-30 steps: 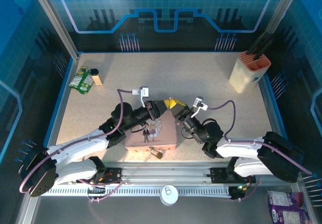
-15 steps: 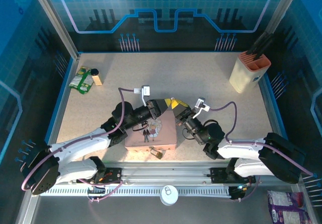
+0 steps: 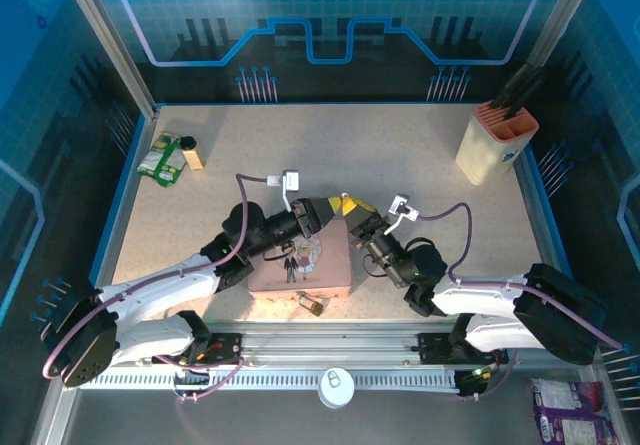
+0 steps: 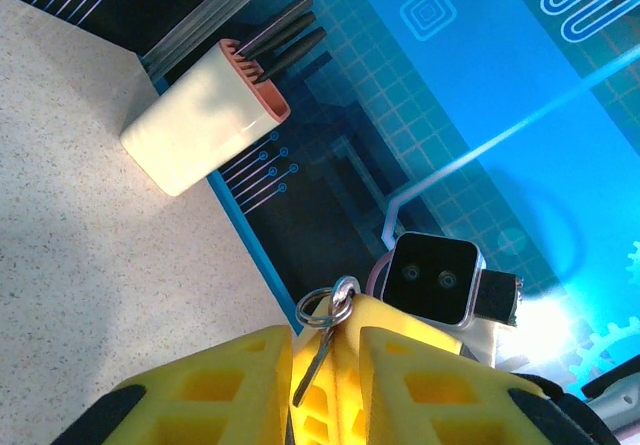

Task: Unlock the padlock with the key

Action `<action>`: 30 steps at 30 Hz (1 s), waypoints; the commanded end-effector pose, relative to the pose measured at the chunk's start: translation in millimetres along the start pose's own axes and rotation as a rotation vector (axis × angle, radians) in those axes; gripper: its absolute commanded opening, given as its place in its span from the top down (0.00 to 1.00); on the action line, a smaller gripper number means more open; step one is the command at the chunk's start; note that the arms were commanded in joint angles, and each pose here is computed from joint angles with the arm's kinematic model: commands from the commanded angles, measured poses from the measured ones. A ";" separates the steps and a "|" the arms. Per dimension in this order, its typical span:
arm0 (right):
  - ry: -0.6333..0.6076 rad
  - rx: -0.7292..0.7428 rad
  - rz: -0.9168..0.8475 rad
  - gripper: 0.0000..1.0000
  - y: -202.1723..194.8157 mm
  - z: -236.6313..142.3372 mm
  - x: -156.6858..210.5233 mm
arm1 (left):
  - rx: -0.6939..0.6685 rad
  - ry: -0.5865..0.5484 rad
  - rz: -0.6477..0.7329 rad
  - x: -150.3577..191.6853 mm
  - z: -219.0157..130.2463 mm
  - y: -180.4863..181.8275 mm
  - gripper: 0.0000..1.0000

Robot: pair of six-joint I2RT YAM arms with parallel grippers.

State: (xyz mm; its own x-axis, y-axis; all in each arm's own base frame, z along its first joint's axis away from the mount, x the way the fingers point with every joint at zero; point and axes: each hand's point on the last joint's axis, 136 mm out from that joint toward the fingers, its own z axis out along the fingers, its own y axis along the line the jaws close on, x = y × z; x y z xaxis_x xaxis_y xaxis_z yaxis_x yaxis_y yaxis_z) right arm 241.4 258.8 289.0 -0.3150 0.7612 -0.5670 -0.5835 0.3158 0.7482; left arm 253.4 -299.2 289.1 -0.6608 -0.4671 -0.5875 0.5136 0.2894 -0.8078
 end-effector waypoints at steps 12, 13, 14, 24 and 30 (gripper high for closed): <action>-0.074 -0.012 0.043 1.00 4.5 -4.3 -19.2 | 0.080 0.037 0.015 2.1 7.2 -17.2 0.83; -0.074 -0.009 0.042 1.00 3.5 -4.4 -19.3 | 0.082 0.035 0.014 1.9 6.9 -17.9 0.84; -0.071 -0.008 0.042 1.00 2.9 -4.6 -18.4 | 0.080 0.033 0.015 1.5 7.0 -17.2 0.85; -0.046 0.056 0.008 0.80 -14.8 -11.4 -17.4 | -0.058 0.008 0.149 -9.0 0.0 -3.1 0.99; 0.222 0.486 -0.074 0.69 -88.6 -39.3 -21.3 | -0.508 0.235 0.594 -23.8 -11.2 49.8 1.00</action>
State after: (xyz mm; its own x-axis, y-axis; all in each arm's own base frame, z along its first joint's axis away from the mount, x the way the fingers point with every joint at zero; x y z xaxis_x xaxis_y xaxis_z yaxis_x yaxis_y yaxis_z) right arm 266.1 207.2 270.7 -0.3160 0.7350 -0.5999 -0.4211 0.4580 0.7829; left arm 274.9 -290.5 290.2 -0.5383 -0.2684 -0.7989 0.5572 0.5978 -0.5763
